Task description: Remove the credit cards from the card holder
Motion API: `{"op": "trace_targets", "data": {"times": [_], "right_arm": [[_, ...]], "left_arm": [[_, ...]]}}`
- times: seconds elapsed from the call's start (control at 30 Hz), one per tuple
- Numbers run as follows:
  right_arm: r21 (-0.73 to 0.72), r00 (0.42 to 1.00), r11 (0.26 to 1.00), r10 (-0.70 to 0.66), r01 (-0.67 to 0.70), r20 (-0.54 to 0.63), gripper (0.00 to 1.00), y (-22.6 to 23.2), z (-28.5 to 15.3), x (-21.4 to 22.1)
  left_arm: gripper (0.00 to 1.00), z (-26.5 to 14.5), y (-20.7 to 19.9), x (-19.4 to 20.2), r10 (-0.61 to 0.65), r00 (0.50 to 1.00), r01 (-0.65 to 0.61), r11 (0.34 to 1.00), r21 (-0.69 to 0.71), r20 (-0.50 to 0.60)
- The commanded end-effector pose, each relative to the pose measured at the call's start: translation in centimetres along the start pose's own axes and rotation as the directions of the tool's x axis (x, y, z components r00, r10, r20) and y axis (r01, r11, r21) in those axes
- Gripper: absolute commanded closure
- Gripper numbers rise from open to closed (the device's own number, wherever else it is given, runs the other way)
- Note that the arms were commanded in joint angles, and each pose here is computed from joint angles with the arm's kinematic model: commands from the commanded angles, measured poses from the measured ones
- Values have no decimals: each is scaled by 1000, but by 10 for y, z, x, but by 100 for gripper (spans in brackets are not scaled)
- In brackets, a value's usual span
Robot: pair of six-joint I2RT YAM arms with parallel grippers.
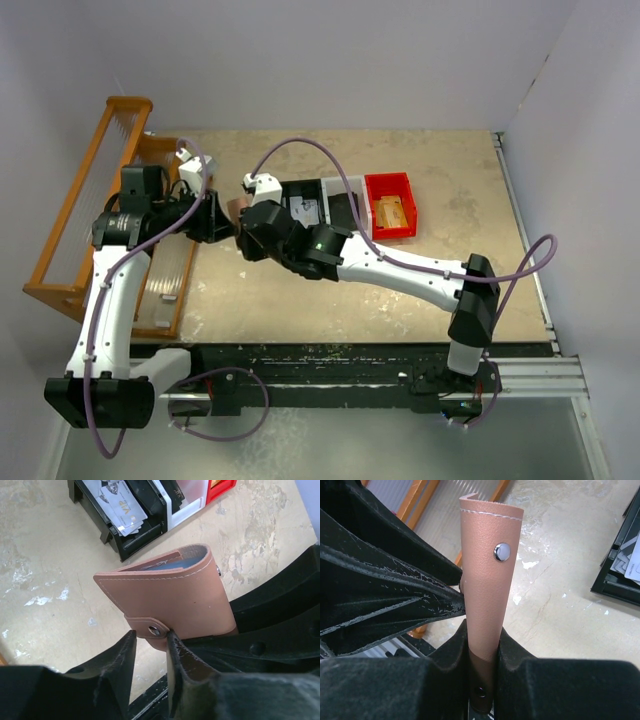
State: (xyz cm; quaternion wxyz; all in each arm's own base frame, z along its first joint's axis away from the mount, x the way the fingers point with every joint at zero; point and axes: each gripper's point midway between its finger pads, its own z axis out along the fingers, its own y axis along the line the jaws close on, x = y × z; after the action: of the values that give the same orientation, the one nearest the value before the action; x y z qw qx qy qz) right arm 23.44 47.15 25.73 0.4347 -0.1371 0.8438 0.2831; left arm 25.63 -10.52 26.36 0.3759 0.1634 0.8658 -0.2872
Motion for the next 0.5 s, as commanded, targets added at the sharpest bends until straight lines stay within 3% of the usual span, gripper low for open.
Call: {"op": "trace_targets", "data": {"times": [0.0, 0.1, 0.47], "right_arm": [[-193, 988, 978, 97, -74, 117, 100, 52, -32, -43], [-186, 988, 980, 101, -77, 119, 100, 49, -31, -41], [-188, 987, 979, 106, -82, 122, 100, 45, -38, -40]], "left_arm": [[72, -3, 40, -24, 25, 996, -6, 976, -217, 81], [82, -10, 58, -27, 0, 995, 33, 943, -330, 100], [84, -15, 71, -15, 3, 997, 25, 916, -401, 71]]}}
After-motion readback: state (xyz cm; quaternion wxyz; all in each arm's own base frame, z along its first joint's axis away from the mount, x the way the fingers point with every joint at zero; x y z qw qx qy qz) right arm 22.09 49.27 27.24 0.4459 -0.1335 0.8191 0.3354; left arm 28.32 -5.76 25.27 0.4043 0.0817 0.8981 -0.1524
